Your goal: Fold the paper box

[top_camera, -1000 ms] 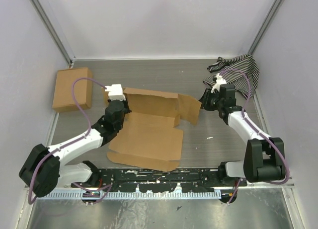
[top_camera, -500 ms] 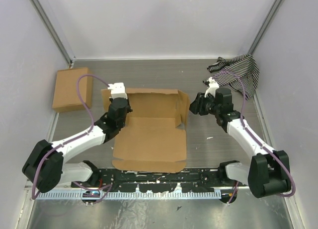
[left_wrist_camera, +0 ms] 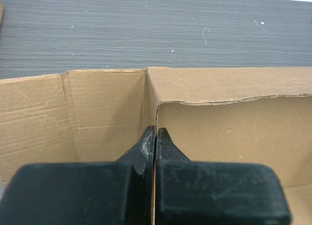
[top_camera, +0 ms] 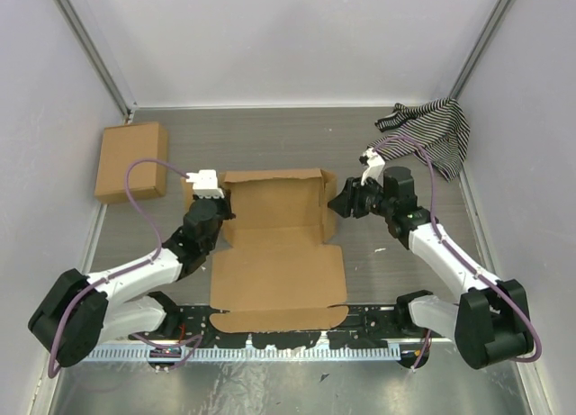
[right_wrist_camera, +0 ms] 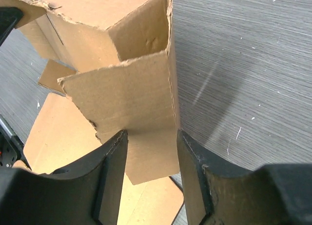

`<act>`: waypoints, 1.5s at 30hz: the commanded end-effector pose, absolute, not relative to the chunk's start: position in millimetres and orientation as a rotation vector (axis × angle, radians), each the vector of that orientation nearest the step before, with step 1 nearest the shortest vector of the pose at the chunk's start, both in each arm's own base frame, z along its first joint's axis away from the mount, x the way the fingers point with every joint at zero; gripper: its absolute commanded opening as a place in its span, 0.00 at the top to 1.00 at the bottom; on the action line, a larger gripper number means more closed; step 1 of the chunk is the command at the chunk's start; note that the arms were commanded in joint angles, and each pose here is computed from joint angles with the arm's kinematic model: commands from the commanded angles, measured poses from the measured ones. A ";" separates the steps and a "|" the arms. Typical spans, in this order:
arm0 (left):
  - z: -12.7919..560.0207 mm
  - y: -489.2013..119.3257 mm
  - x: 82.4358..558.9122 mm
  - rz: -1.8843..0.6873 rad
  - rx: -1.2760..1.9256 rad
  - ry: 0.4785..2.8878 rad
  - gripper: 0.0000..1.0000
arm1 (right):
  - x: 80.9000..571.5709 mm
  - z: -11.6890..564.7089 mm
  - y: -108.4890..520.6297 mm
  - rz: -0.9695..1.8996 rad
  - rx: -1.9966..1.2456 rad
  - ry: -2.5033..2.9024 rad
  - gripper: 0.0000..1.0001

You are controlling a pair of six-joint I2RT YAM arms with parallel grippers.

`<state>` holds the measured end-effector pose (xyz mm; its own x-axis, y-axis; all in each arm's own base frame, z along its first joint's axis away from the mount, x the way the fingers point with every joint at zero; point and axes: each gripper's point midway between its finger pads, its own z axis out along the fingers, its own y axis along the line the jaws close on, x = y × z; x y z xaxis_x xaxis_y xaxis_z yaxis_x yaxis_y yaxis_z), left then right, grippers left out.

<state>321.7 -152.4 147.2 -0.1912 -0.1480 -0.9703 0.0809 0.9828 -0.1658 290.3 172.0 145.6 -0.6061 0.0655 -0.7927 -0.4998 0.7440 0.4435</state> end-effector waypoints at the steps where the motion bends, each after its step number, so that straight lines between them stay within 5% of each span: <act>1: 172.1 -160.8 320.3 -0.296 -0.038 1.664 1.00 | 297.7 178.4 176.6 0.826 -0.385 1.949 0.49; 45: 128.0 -149.5 296.1 -0.291 -0.036 1.763 1.00 | 277.1 165.0 204.0 0.791 -0.520 1.887 0.48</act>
<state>299.1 -147.8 144.4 -0.1555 -0.2087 -0.9656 0.1473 0.9616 -0.2315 268.6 192.4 133.1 -0.5243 -0.0286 -0.8510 -0.5898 0.7331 0.3388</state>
